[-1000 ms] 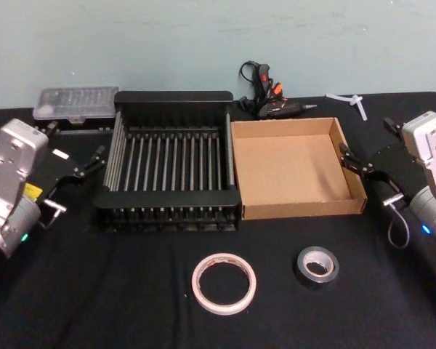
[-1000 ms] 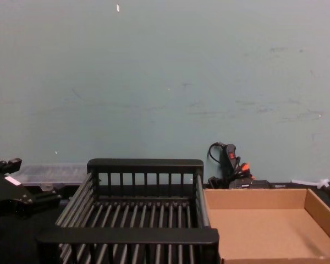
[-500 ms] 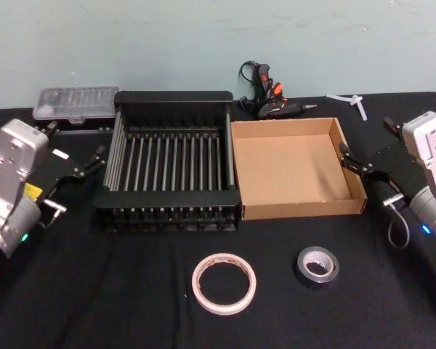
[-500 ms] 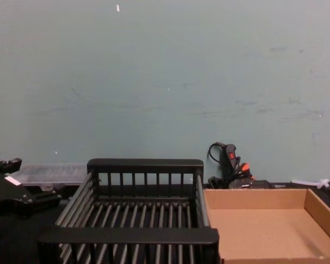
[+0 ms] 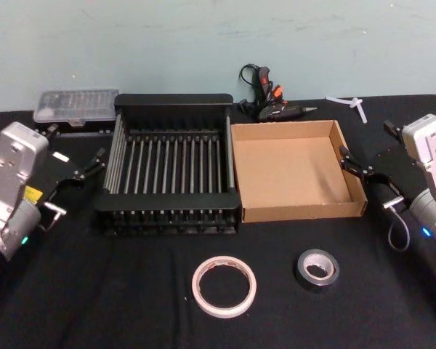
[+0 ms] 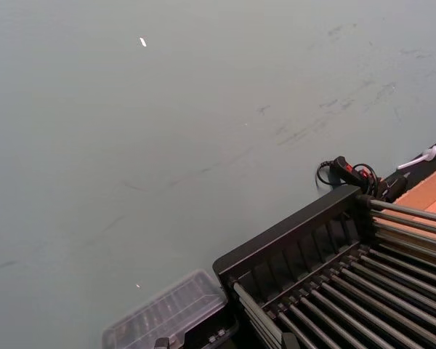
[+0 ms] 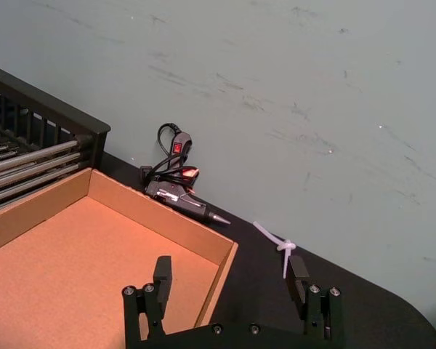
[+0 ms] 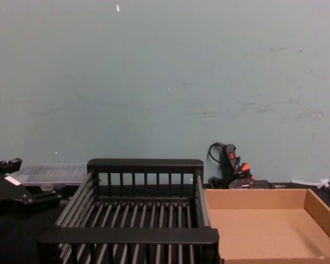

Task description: Pick up the white tape and place it into the black box , Pick up the silver tape and place it into the brown box.

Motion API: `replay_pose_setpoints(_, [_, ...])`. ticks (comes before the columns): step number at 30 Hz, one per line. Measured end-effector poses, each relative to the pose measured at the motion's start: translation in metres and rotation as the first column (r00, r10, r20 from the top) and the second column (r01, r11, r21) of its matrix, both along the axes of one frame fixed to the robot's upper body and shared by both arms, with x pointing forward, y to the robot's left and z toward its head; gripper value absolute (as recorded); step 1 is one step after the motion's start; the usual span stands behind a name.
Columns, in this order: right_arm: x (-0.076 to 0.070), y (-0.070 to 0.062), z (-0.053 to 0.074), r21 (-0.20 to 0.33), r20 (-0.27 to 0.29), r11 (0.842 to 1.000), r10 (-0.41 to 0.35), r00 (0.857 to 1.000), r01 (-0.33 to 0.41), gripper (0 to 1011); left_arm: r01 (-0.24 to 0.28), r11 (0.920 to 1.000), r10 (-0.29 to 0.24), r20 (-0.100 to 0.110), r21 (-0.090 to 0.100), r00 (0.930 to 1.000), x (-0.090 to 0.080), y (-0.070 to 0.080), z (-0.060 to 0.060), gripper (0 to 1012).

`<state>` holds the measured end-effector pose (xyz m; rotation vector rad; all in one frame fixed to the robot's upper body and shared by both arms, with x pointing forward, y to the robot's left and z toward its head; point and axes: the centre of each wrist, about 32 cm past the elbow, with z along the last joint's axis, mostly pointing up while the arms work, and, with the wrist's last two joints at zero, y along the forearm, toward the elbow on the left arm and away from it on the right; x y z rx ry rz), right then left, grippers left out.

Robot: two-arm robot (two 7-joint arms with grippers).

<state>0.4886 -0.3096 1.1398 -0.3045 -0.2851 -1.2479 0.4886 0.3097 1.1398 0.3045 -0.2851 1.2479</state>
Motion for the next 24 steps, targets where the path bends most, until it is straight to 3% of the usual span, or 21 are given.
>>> replay_pose_setpoints(17, [0.0, 0.0, 0.0, 0.0, 0.0, 1.0, 0.0, 1.0, 0.0, 1002, 0.0, 1.0, 0.0, 0.0, 0.0, 1.0, 0.0, 0.0, 0.0, 1001])
replay_pose_setpoints(24, [-0.001, 0.0023, 0.0035, 0.023, 0.003, 1.0, 0.003, 1.0, -0.003, 1002, 0.0, 1.0, 0.0, 0.0, 0.0, 1.0, 0.0, 0.0, 0.0, 1001])
